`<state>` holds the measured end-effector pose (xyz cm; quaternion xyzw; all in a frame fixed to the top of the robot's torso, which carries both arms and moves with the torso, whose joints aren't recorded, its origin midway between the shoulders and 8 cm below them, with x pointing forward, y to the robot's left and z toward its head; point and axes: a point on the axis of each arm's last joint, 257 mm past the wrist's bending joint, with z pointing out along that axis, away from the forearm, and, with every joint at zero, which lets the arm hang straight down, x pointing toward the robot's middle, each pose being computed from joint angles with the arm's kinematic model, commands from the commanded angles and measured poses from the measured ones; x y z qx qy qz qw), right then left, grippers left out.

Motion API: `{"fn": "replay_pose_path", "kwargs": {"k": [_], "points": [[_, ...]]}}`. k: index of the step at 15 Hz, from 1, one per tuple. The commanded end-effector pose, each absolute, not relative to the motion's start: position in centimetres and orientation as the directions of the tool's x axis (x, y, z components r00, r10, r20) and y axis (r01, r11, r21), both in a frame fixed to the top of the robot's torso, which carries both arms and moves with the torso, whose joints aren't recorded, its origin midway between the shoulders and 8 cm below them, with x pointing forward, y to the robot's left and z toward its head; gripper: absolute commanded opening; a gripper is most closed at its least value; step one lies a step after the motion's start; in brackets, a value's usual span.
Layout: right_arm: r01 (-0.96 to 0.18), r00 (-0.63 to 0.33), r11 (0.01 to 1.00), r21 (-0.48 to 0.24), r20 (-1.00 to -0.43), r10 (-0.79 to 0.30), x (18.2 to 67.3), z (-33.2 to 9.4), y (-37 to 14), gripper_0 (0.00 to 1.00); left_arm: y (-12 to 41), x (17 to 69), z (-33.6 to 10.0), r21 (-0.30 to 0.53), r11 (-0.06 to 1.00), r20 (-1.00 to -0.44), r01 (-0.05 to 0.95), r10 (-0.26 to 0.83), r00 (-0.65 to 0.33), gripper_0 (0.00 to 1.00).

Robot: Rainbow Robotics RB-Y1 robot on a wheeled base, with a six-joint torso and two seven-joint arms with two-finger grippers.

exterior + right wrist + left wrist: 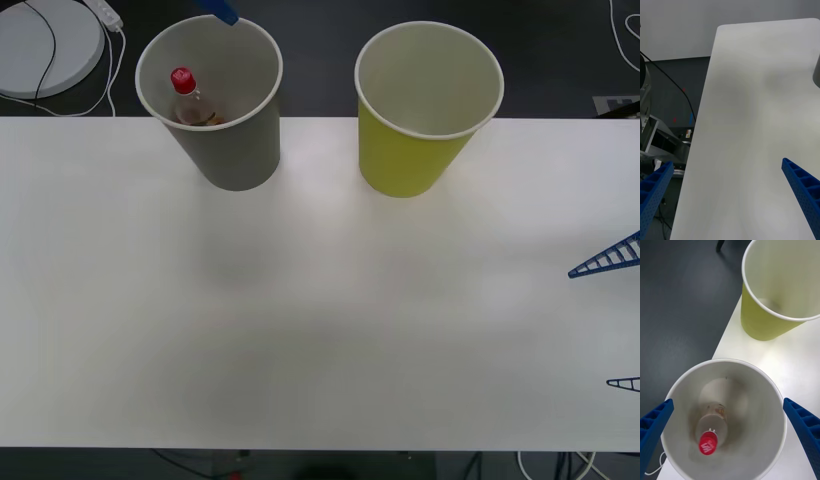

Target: Put the can into the green bin and the plastic bottle into the gray bin

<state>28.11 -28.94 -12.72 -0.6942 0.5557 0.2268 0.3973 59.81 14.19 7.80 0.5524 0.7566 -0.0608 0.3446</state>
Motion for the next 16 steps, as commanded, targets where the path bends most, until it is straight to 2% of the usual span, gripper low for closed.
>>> {"fn": "replay_pose_path", "kwargs": {"k": [1,9,16], "points": [[-0.952,0.279,-0.067,-0.3,-0.756,-0.591,28.1,-12.7,-28.9,1.0,15.1,58.8,6.9,0.282,0.362,-0.593,0.888,0.793,-0.135,1.0],[-0.952,0.279,-0.067,-0.3,-0.756,-0.591,28.1,-12.7,-28.9,1.0,19.6,54.4,4.4,0.276,0.324,-0.596,0.905,0.796,-0.103,1.0],[-0.952,0.279,-0.067,-0.3,-0.756,-0.591,28.1,-12.7,-28.9,1.0,22.1,50.1,1.7,0.256,0.331,-0.638,0.908,0.764,-0.098,1.0]]}}
